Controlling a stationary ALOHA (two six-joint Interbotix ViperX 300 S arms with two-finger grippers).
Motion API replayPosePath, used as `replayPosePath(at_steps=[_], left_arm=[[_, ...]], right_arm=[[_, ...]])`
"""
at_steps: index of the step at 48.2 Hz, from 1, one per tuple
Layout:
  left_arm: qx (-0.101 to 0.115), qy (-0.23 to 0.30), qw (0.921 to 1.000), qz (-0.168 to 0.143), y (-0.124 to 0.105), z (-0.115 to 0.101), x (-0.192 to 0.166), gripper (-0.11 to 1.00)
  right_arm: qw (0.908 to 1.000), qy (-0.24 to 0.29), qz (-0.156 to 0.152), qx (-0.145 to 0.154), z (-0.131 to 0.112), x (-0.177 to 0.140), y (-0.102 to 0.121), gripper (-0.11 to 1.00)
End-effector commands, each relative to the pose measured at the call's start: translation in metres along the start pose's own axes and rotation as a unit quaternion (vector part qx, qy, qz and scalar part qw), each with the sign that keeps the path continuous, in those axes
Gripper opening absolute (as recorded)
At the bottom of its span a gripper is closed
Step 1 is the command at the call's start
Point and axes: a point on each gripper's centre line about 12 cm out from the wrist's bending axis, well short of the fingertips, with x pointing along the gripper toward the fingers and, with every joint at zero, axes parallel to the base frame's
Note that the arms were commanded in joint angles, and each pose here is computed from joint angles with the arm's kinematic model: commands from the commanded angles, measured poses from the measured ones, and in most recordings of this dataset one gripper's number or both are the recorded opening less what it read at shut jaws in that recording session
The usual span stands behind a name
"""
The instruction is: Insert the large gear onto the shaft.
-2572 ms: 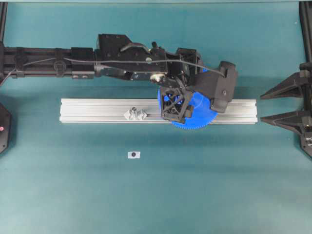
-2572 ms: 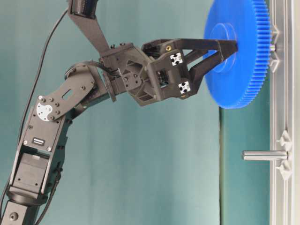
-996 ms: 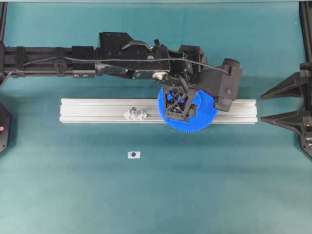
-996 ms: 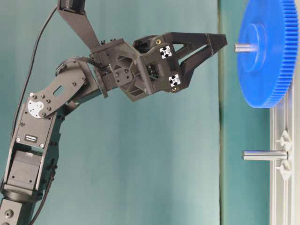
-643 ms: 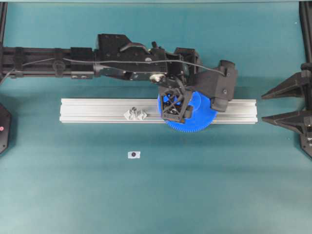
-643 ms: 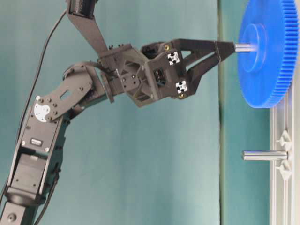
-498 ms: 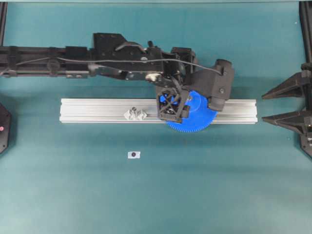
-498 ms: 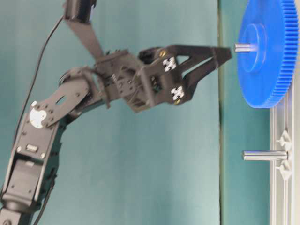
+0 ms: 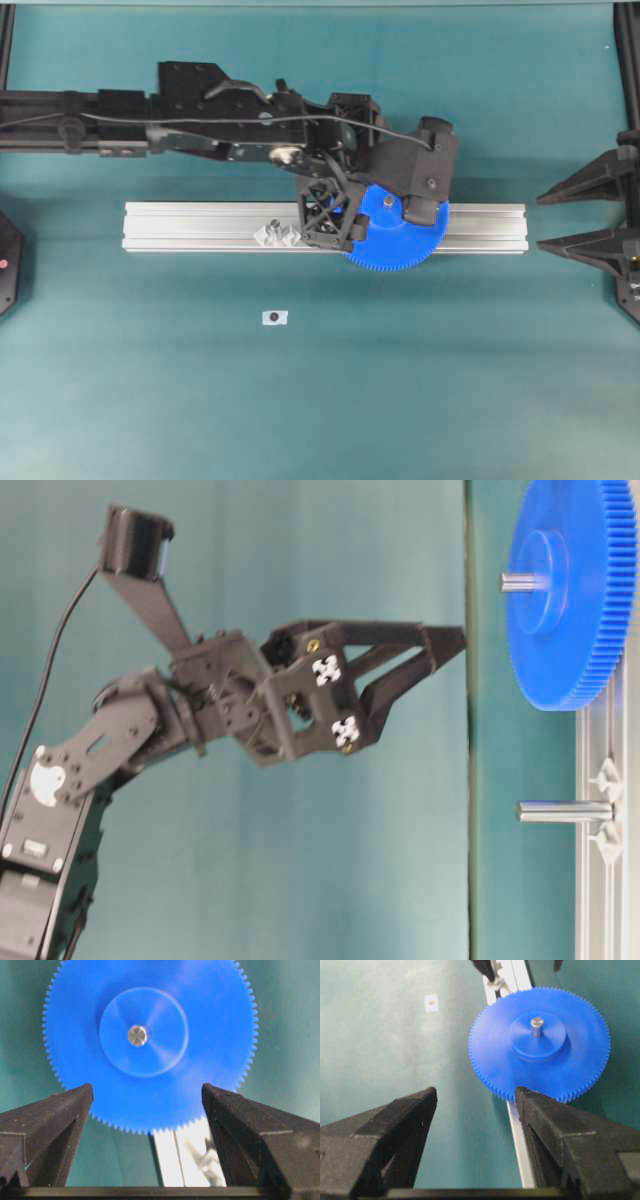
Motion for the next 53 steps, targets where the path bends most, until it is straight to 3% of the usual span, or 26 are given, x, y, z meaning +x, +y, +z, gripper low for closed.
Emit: replayPosePath(at_steps=[1,26,48,53], left_arm=[[-0.011,-0.034,0.9992,0.015,0.008,0.006,-0.031,0.89],[-0.078,-0.099,0.9916,0.031,-0.001,-0.022,-0.08,0.89],[-0.096,-0.126,0.9868,0.034,-0.01,-0.041,-0.111,0.89],[-0.108,-0.132,0.9848,0.033,-0.012,-0.046,-0.116,0.89]], right_arm=[[1.0,-0.004,0.001,0.005,0.004,0.0,0.001,0.73],[1.0,-0.004,0.001,0.005,0.004,-0.001,0.001,0.73],[1.0,-0.004,0.001,0.004,0.003,-0.002,0.001,0.73],[1.0,0.005,0.0,0.004,0.001,-0.003,0.0,0.73]])
